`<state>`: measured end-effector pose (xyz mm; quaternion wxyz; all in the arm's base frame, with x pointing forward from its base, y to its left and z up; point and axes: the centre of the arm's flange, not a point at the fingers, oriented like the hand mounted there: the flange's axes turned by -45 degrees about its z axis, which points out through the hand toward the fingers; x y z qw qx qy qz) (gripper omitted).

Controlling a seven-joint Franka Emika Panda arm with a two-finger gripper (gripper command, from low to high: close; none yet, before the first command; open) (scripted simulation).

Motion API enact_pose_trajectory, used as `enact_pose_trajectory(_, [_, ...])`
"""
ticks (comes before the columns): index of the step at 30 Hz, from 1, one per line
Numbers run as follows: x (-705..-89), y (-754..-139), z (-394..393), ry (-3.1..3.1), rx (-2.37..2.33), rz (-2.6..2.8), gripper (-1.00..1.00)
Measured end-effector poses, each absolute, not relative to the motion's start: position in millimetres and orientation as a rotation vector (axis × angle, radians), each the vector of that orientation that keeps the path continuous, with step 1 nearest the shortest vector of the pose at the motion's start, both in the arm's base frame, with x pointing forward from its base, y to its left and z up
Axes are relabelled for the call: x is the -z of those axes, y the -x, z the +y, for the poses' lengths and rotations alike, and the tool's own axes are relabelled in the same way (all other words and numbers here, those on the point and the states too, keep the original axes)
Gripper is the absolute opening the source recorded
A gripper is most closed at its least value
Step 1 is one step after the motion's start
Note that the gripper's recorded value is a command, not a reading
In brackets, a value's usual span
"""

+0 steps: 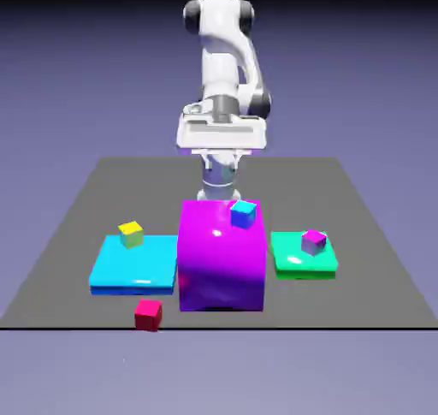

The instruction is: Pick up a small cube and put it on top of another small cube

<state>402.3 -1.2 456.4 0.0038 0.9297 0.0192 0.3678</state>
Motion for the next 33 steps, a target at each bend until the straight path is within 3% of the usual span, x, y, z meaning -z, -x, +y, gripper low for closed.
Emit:
enact_pose_trajectory(17, [-376.9, -554.5, -102.8, -3.178, -0.242, -0.201, 0.00])
enact_pose_trajectory(33, [-254.5, -626.7, -179.8, -3.146, 0.600, -0.308, 0.00])
